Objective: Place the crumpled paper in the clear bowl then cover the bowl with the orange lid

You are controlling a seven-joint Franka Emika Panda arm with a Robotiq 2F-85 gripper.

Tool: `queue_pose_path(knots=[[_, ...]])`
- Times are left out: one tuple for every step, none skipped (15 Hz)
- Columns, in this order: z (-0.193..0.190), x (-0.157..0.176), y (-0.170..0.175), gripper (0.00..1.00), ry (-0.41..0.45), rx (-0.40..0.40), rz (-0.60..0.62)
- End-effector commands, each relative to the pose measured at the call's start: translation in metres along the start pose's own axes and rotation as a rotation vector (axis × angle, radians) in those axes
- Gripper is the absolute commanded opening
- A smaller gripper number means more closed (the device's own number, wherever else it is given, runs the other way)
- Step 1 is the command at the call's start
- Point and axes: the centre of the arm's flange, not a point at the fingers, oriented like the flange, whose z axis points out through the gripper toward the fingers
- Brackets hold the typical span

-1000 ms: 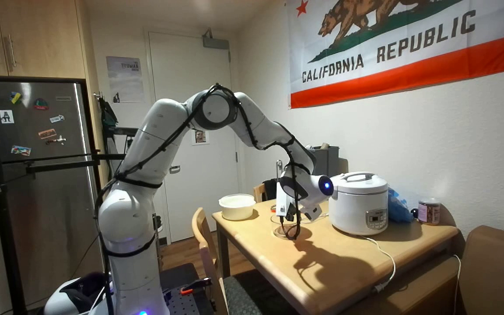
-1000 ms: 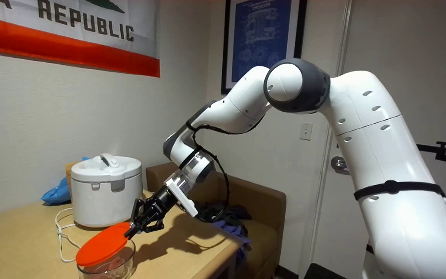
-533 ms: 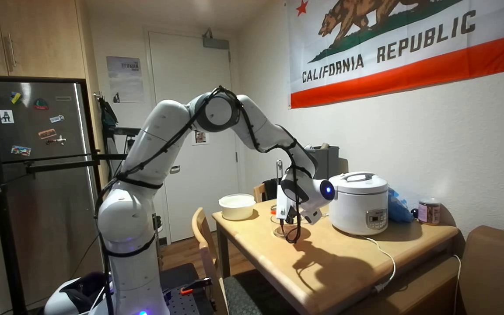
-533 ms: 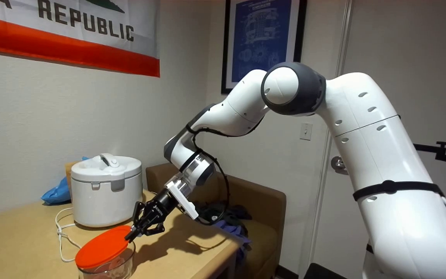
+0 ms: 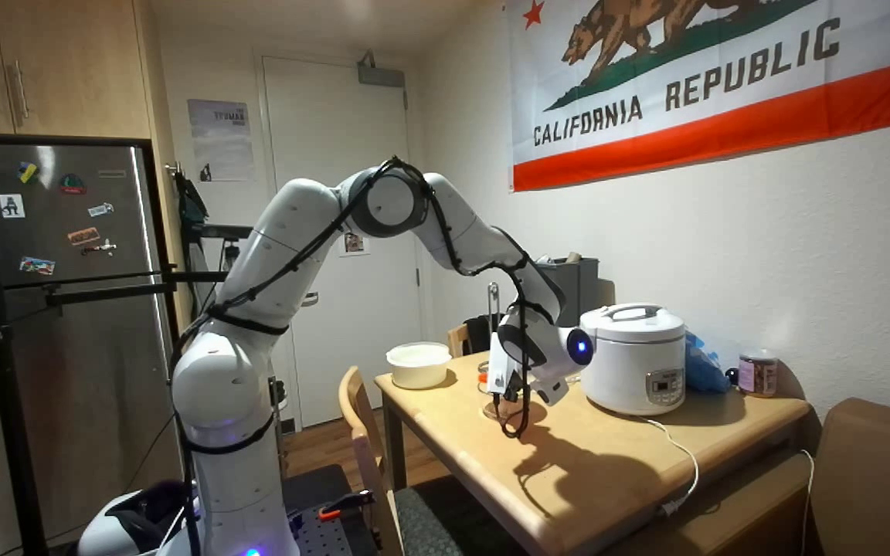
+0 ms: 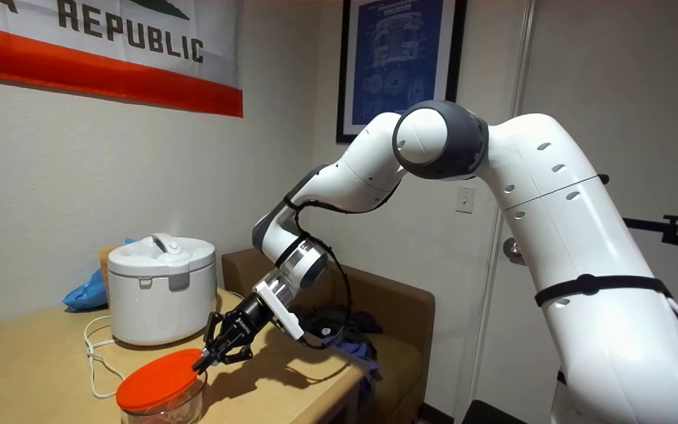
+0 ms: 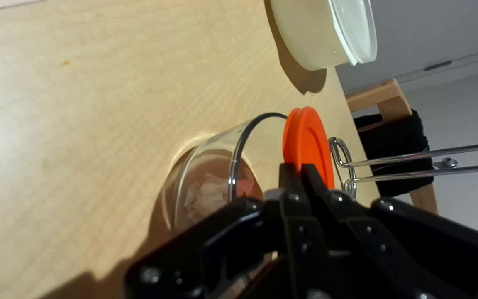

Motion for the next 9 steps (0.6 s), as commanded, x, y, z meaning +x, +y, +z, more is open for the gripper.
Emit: queue_pose_path(knots=[[-0.001, 0.002, 0.009, 0.04, -0.011, 0.035, 0.004], [-0.001, 0.002, 0.011, 0.04, -0.011, 0.036, 0.006], [-0.002, 0.001, 0.013, 0.04, -0.01, 0.038, 0.007], [-0.003, 0.001, 0.015, 0.04, -0.009, 0.04, 0.01], [-0.004, 0.0, 0.017, 0.04, -0.009, 0.043, 0.012], [-0.005, 0.0, 0.018, 0.04, -0.009, 0.046, 0.015], [-0.006, 0.0, 0.019, 0.04, -0.01, 0.05, 0.014], [-0.007, 0.0, 0.019, 0.03, -0.009, 0.054, 0.009], [-0.007, 0.0, 0.02, 0.03, -0.009, 0.055, 0.008]])
